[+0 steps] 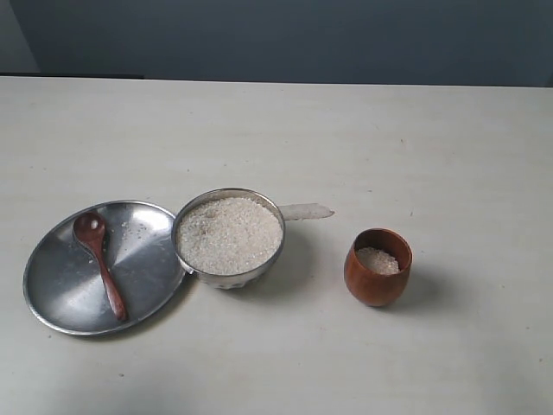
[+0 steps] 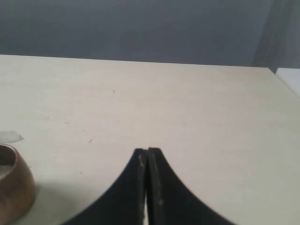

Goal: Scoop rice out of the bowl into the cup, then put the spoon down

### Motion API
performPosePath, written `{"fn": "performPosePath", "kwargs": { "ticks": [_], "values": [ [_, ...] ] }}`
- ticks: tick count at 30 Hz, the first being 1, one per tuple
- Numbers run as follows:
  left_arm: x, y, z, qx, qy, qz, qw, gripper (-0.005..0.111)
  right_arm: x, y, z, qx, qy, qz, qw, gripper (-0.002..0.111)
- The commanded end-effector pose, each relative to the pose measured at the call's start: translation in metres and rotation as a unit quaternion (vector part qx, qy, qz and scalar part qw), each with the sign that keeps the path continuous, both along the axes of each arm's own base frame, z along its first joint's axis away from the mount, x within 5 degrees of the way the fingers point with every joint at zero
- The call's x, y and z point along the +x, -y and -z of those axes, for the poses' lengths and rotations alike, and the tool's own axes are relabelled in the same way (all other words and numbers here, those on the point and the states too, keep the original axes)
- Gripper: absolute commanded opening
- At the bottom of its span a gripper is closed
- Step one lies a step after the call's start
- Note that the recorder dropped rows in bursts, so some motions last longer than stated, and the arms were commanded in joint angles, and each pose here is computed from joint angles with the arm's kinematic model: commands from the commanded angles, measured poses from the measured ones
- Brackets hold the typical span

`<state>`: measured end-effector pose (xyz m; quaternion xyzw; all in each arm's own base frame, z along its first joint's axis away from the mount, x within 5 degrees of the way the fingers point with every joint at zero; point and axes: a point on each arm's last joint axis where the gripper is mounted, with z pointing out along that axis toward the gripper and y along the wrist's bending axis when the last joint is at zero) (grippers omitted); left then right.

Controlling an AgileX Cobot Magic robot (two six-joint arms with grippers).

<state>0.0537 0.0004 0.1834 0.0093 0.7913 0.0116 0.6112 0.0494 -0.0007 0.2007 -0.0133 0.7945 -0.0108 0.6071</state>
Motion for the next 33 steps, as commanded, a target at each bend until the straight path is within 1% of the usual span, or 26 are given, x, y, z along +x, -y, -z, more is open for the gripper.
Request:
{"fn": "performPosePath", "kwargs": {
  "ticks": [1, 9, 33],
  "values": [
    [0.000, 0.000, 0.000, -0.005, 0.004, -0.001, 1.000, 0.000, 0.001, 0.001, 0.006, -0.013, 0.001, 0.002, 1.000, 0.000],
    [0.000, 0.000, 0.000, -0.005, 0.004, -0.001, 1.000, 0.000, 0.003, 0.000, 0.021, -0.011, -0.009, 0.001, 1.000, 0.000],
    [0.000, 0.000, 0.000, -0.005, 0.004, -0.001, 1.000, 0.000, 0.004, 0.001, 0.020, -0.018, -0.004, 0.001, 1.000, 0.000]
  ]
}}
